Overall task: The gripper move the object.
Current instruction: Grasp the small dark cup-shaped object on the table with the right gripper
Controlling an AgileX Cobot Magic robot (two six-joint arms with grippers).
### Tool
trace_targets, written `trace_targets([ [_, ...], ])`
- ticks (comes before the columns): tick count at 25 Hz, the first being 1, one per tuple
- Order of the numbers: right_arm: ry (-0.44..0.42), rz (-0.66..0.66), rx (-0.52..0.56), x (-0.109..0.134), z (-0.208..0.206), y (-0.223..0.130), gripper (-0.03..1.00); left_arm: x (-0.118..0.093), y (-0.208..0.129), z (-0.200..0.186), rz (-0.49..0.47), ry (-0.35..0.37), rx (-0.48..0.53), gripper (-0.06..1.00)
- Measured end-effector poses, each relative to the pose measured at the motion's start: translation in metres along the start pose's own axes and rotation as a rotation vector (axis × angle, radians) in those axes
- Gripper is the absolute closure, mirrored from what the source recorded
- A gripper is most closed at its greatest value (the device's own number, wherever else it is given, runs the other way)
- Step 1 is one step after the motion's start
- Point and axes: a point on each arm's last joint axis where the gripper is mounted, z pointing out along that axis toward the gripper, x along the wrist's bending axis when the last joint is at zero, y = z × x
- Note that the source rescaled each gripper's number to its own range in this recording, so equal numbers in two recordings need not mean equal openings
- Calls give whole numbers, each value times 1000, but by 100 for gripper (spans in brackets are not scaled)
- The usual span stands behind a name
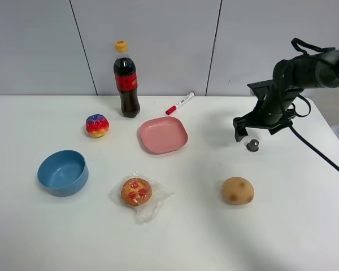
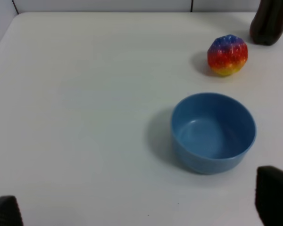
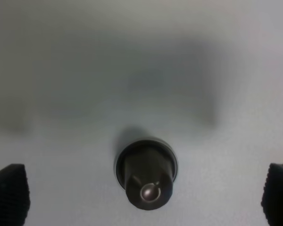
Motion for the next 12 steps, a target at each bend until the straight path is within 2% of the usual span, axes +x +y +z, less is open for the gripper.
trace_targets([
  [9,2,8,48,0,18,-4,-3,0,0,0,0,0,0,-6],
  [12,2,19,51,0,19,-5,0,0,0,0,0,0,0,-6],
])
